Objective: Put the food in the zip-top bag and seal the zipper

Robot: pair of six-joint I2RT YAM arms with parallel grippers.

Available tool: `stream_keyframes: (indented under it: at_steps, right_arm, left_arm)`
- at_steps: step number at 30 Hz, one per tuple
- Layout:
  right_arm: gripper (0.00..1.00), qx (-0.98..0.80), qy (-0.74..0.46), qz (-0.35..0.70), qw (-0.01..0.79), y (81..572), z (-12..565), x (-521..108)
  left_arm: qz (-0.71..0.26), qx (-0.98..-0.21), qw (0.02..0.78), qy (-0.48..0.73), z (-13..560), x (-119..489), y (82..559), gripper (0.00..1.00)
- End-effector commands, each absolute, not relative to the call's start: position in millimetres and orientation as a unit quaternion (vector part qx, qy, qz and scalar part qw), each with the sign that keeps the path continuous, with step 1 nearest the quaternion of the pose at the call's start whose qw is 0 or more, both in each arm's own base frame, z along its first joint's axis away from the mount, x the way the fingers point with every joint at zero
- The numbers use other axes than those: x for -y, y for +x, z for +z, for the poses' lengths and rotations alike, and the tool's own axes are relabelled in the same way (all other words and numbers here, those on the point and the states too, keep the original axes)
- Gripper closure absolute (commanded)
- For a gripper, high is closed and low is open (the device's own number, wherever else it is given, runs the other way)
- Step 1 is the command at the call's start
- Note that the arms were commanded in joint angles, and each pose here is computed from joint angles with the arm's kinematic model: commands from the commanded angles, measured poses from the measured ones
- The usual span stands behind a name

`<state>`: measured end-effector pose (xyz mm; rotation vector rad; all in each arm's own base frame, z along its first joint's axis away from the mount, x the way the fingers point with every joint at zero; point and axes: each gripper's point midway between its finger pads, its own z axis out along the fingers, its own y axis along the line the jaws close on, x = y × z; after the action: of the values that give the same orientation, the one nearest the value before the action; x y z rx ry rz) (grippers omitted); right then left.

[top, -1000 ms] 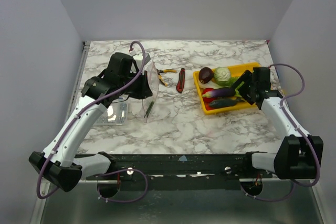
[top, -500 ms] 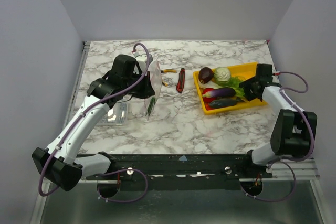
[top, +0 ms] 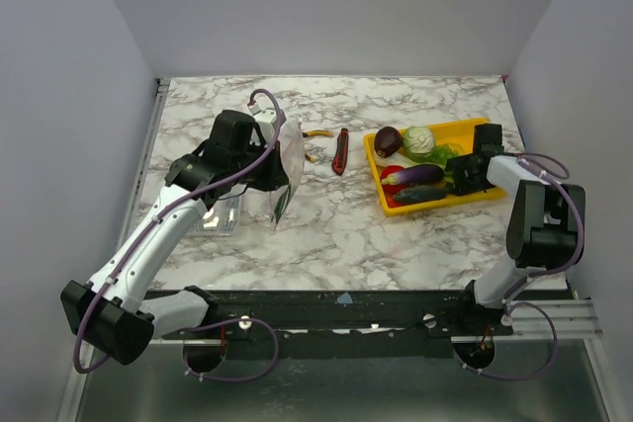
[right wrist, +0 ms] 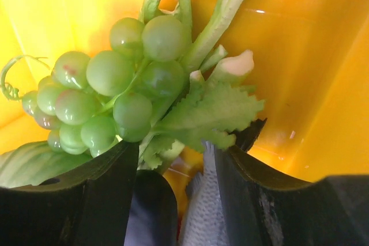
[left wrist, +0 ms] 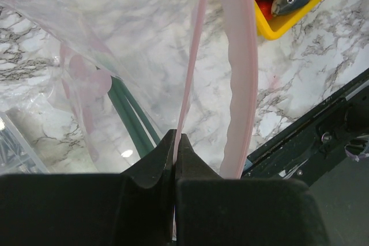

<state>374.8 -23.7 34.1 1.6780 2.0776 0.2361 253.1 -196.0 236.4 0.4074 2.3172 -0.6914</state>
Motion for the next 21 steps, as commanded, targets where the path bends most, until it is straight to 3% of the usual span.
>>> stream_keyframes:
  at_steps: [1,8,19,21]
  right_arm:
    - [0.42,-0.729,0.646,0.079,0.211,375,14,25]
    - [0.49,-0.692,0.692,0.066,0.194,355,-16,26]
    - [1.0,-0.655,0.707,0.086,0.252,358,7,37]
    - [1.0,-0.651,0.705,0.086,0.268,361,19,41]
  left_arm:
    - [-0.272,-0.878,0.36,0.159,245,195,256,1.0]
    - [-0.265,-0.881,0.36,0.154,241,192,258,1.0]
    - [-0.265,-0.881,0.36,0.153,239,192,258,1.0]
    - [-0.264,-0.883,0.357,0.153,238,192,258,1.0]
